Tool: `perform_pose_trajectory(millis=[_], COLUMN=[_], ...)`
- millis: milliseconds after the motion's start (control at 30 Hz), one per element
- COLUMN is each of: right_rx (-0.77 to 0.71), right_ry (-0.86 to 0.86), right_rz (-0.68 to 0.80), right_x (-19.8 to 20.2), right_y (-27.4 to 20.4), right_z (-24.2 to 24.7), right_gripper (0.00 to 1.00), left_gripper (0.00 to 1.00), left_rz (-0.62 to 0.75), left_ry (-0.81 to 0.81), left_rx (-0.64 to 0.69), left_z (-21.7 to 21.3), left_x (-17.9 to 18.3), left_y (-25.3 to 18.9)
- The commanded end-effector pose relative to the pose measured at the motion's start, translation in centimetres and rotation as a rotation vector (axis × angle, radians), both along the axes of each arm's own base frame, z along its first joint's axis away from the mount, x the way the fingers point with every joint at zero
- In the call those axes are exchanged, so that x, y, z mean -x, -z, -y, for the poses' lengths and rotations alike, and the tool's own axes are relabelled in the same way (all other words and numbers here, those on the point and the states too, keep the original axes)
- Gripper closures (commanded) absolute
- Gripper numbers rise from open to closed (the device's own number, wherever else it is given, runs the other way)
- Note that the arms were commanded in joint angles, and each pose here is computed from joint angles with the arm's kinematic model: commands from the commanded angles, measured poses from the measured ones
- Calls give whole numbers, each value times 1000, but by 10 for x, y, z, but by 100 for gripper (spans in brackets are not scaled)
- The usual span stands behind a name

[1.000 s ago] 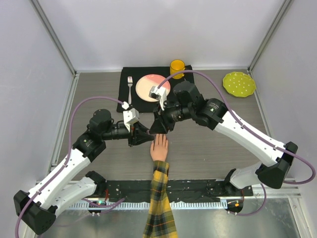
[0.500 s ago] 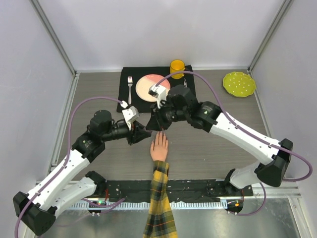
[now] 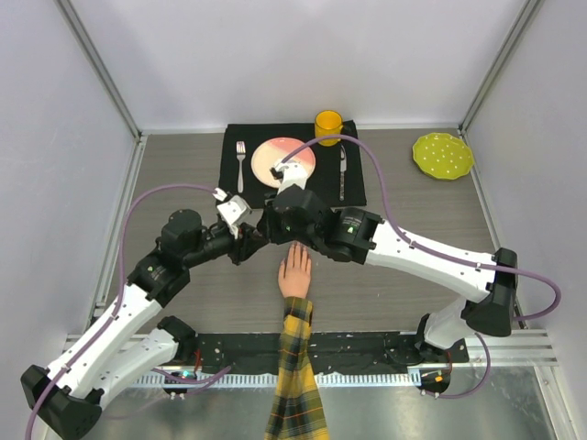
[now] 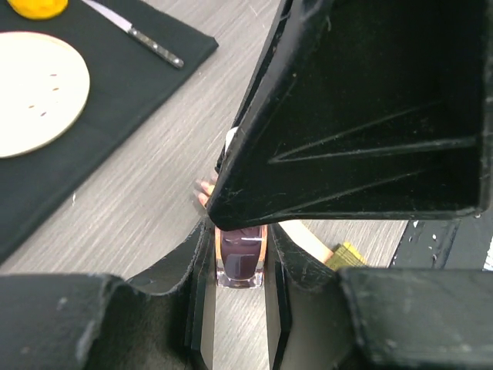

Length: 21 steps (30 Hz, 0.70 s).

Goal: Paint the nails

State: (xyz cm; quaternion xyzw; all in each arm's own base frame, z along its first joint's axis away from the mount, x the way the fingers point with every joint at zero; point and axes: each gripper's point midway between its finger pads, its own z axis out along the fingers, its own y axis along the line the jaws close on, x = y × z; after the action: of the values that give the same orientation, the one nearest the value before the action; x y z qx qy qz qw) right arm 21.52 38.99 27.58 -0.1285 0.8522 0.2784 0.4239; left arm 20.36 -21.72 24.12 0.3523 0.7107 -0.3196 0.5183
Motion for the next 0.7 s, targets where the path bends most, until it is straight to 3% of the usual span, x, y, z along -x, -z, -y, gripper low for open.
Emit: perform_pose_trajectory(millis=[0,133,300,533,667], right_rx=[-99,-94,-54,-73,-62], right_ry=[-49,-89,-198,-531,-658], right_rz=[-20,22,95,153,180], right_x=[6,8,12,41,52], right_y=[-25,-37,-46,-59,-63], right_z=[-1,14,41,64,60], right_gripper=[62,41,30,29,36], left_gripper=[100,100,100,100,100], left_rz=[194,190,185,136,81], left_ry=[44,67,80,237,386], left_rx=[156,156,153,173,202], left_z=[12,15,16,30,42], left_x=[-4,-1,0,23,44], left_y=[-64,-64,-63,-61,-61])
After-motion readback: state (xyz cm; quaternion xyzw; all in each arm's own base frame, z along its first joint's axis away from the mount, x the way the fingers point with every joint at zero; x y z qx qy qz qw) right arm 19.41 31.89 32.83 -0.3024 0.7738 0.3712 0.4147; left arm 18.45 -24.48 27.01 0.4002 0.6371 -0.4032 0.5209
